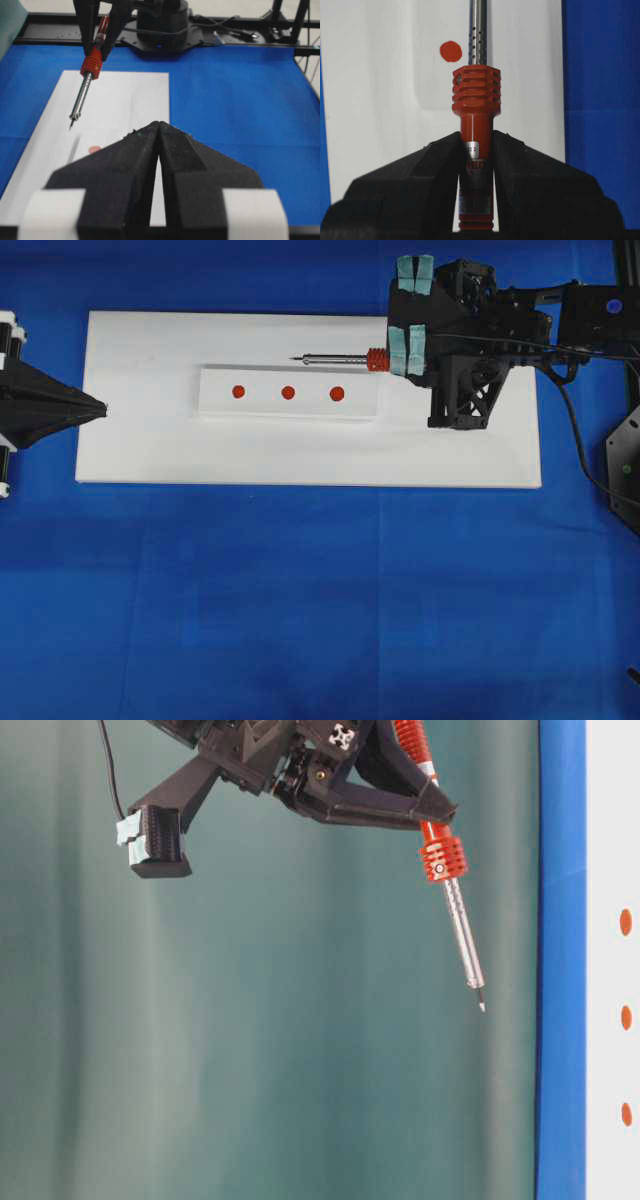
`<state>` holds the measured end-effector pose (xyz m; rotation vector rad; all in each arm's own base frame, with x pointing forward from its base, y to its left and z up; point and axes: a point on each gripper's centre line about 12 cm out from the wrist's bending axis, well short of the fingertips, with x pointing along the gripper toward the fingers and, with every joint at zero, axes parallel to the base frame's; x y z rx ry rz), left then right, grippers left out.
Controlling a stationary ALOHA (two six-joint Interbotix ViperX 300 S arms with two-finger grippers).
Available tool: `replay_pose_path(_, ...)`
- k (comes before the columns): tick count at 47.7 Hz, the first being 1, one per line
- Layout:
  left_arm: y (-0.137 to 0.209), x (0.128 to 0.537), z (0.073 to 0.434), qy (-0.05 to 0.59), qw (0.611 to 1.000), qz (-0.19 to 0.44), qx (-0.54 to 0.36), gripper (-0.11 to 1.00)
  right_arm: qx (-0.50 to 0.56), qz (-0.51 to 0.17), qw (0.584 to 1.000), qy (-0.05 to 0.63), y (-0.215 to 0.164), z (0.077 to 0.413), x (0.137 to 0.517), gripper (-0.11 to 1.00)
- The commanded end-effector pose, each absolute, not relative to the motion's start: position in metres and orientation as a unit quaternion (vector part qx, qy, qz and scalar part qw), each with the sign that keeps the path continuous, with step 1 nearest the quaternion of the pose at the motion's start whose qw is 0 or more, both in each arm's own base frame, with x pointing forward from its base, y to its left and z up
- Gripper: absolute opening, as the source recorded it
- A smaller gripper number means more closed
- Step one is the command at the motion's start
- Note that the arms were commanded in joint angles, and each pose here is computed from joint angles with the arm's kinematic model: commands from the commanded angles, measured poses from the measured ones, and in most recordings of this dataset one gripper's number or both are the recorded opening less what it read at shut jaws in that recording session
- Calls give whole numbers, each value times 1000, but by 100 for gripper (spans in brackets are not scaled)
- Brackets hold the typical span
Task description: Touch the tip of the soldering iron to the mark.
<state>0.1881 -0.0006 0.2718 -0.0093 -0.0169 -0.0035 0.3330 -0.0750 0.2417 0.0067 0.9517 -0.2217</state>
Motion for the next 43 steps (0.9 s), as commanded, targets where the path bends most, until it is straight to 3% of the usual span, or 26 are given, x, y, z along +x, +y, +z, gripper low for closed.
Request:
replay_pose_path(1, -1, 189, 277, -18, 1000, -2, -5, 0, -1, -108, 894, 434, -75, 260, 334, 6)
replay_pose_path(43, -1, 189, 277, -18, 1000, -2, -5, 0, 5, -113, 878, 466, -67, 256, 283, 6)
